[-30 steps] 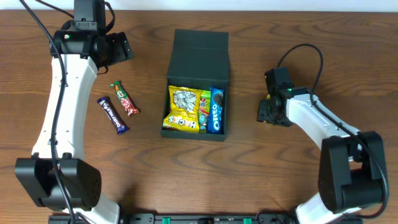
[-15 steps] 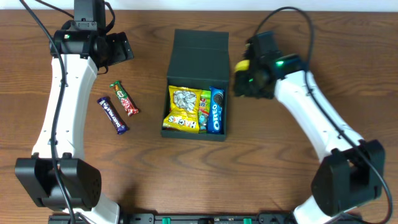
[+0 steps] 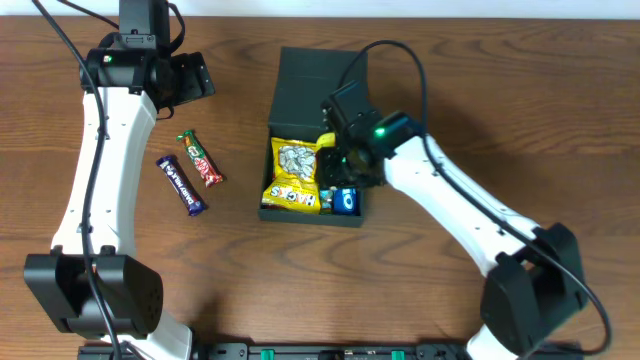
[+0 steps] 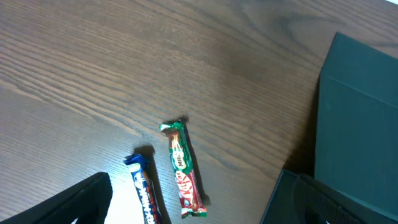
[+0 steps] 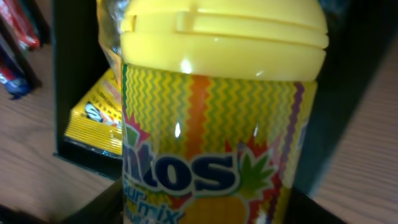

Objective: Pack container

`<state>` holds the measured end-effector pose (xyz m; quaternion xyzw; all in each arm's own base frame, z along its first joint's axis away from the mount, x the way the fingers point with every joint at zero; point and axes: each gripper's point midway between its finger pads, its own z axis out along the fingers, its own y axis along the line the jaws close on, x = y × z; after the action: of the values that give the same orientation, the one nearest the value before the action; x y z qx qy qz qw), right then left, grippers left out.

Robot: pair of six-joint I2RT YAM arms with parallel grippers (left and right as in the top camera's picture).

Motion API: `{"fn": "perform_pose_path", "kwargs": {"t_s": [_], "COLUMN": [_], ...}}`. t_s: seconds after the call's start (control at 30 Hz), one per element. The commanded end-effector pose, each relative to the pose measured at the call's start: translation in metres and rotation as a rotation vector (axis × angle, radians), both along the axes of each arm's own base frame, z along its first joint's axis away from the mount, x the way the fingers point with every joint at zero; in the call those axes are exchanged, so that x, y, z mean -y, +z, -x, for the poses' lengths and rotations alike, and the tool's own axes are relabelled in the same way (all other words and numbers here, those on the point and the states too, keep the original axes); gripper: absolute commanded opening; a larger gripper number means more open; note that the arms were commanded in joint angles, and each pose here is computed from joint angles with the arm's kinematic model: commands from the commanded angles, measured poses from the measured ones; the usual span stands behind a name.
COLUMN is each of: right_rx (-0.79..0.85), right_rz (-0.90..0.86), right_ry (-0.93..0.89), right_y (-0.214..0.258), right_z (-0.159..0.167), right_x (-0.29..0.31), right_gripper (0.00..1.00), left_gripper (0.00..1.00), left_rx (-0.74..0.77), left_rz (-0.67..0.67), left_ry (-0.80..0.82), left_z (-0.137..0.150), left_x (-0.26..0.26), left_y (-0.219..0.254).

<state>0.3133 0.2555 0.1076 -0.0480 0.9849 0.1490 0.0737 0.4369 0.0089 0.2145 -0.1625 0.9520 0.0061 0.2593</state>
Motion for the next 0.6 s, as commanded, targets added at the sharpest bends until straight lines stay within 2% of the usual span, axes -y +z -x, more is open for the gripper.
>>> {"fn": "perform_pose_path", "kwargs": {"t_s": [0.0, 0.07, 0.33, 0.47, 0.57], "right_rx": [-0.013, -0.001, 0.054, 0.176, 0.277], "right_rz": [0.008, 0.014, -0.016, -0.003, 0.056], "right_ry": [-0.002, -0.008, -0.076, -0.104, -0.194], "right_y": [-0.007, -0.007, 0.016, 0.049, 0.073], "right_z": [0.001, -0.002, -0.03, -0.055, -0.074], "right_x": [-0.005, -0.003, 0.016, 0.041, 0.079], "right_gripper": [0.79, 0.87, 0.89, 0.91, 0.95], "left_gripper": [0.94, 0.94, 0.93, 0.92, 0.92], "left_rx": [-0.01, -0.017, -0.064, -0.096, -0.121], "left_rz": [-0.003, -0.003, -0.015, -0.04, -0.031], "left_ry": [-0.004, -0.004, -0.015, -0.045, -0.019], "left_z": [0.004, 0.005, 0.015, 0.022, 0.026], "left_x": [-0.001, -0.001, -0.002, -0.004, -0.006], "left_y": [0.0, -0.001, -0.006, -0.009, -0.018]}}
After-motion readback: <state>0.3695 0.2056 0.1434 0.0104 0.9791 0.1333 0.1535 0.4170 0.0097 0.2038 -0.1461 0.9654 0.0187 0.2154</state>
